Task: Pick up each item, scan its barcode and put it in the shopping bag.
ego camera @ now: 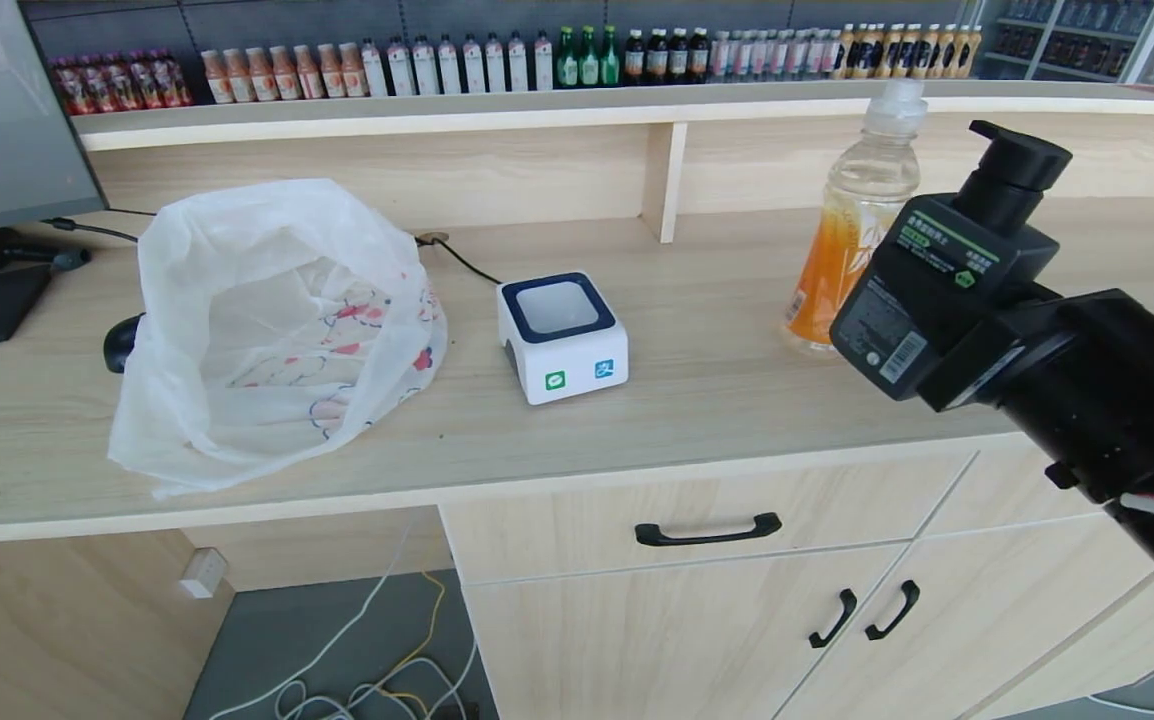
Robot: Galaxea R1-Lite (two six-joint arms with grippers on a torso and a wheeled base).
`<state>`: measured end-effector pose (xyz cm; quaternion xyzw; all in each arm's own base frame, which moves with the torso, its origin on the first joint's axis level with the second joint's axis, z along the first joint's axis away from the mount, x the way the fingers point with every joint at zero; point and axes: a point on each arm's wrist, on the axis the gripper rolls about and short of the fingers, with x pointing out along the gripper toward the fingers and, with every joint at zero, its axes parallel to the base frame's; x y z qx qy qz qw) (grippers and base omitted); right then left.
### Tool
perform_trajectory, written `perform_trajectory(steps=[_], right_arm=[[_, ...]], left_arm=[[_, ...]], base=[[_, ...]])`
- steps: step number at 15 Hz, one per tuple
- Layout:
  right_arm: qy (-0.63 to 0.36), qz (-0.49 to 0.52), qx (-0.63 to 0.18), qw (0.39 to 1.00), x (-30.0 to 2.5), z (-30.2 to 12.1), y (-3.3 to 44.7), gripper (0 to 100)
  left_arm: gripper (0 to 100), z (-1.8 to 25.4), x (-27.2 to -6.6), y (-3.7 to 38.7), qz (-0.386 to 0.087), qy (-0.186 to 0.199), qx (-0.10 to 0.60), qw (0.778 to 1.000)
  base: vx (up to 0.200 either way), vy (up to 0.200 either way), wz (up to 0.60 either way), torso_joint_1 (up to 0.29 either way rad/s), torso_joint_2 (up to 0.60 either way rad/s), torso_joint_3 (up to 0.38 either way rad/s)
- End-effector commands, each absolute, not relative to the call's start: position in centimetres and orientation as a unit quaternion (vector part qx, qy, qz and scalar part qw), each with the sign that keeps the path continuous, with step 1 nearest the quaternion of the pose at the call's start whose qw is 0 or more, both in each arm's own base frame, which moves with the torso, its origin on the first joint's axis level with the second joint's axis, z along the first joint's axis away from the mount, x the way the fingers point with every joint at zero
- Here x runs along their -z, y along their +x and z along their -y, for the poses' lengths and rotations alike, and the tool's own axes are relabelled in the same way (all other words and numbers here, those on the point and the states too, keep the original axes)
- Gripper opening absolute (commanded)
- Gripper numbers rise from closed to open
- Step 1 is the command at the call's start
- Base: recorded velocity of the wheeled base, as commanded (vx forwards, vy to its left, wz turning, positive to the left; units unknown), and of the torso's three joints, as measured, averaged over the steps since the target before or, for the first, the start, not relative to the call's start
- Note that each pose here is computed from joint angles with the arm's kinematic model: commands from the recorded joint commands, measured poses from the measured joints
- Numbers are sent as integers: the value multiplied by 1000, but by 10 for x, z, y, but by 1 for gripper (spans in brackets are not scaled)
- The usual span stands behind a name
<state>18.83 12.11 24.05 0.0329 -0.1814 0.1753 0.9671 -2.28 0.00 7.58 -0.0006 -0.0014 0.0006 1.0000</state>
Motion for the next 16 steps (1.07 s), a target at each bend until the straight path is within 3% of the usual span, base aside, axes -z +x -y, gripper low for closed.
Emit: perform_trajectory(steps=[1,3,16], right_arm=[[32,182,-171,968,-241,-119,190,0],[29,176,-168,970,-237,-119,194,0],[59,199,-192,959,-251,-138,205,0]], left_arm=[[100,0,-76,-23,2,-1,-1,1000],[100,0,-76,-23,2,-1,-1,1000],[100,0,-76,-23,2,0,-1,1000]], base=[[0,0,0,0,0,0],[0,0,0,0,0,0],[0,200,0,2,3,3]])
